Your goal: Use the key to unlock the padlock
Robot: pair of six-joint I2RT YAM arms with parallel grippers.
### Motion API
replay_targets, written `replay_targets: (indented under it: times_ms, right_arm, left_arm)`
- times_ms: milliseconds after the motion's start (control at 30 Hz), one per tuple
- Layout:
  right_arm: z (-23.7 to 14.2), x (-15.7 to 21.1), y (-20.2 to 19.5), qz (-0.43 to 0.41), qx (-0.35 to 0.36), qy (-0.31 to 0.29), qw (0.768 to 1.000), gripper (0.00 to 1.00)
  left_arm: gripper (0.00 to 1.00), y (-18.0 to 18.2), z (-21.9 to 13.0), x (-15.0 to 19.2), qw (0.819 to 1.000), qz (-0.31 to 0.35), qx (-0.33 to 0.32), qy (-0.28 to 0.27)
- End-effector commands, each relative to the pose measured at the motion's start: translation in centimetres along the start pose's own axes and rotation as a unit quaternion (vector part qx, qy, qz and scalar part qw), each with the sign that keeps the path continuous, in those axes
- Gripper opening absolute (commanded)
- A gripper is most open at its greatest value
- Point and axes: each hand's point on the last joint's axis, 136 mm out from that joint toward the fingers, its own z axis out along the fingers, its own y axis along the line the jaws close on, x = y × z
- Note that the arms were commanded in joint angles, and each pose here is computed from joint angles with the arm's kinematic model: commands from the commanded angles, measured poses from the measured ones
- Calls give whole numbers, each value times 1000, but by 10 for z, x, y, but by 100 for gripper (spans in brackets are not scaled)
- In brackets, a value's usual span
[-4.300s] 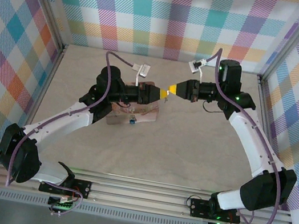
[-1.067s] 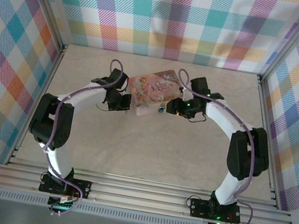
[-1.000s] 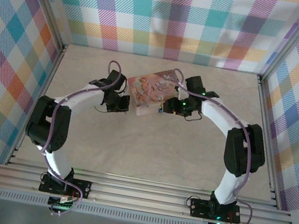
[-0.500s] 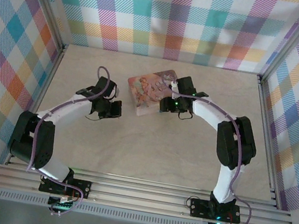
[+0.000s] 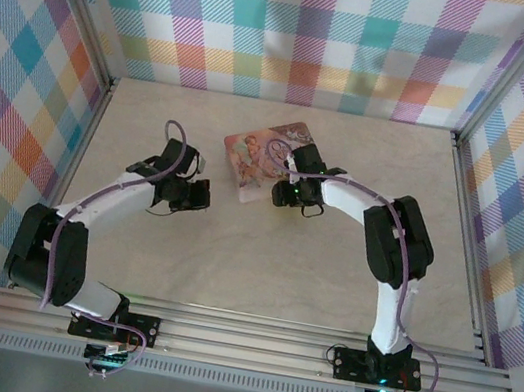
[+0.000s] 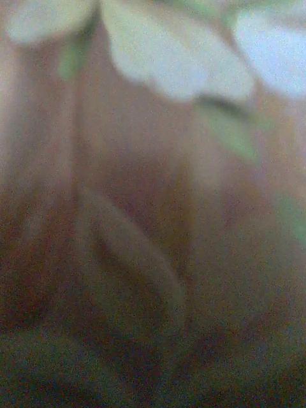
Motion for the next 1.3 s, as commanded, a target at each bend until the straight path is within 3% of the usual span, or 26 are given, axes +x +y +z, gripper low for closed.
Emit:
replay_targets:
  times_ms: [0,533,833,1133,1267]
  right_arm:
    - [-2,-20,4,1,-3,-30,1000,54]
    - [2,-34,15,-20,-3,-60,998,42]
    - [-9,-44,29,-26,-26,-108,994,18]
    - [-19,-26,42,-37,-56,-91,994,2]
    - [-28,-11,47,-26,-63,-59,996,0]
  left_arm:
    - [0,-7,-7,-3,999,-11,27,-15]
    - [0,2,-15,14,1000,-9,24,-19]
    - [0,9,-20,26,999,1,24,-27]
    - [0,-5,-27,33,995,48,75,-43]
    - [0,-27,-34,32,983,95,141,-71]
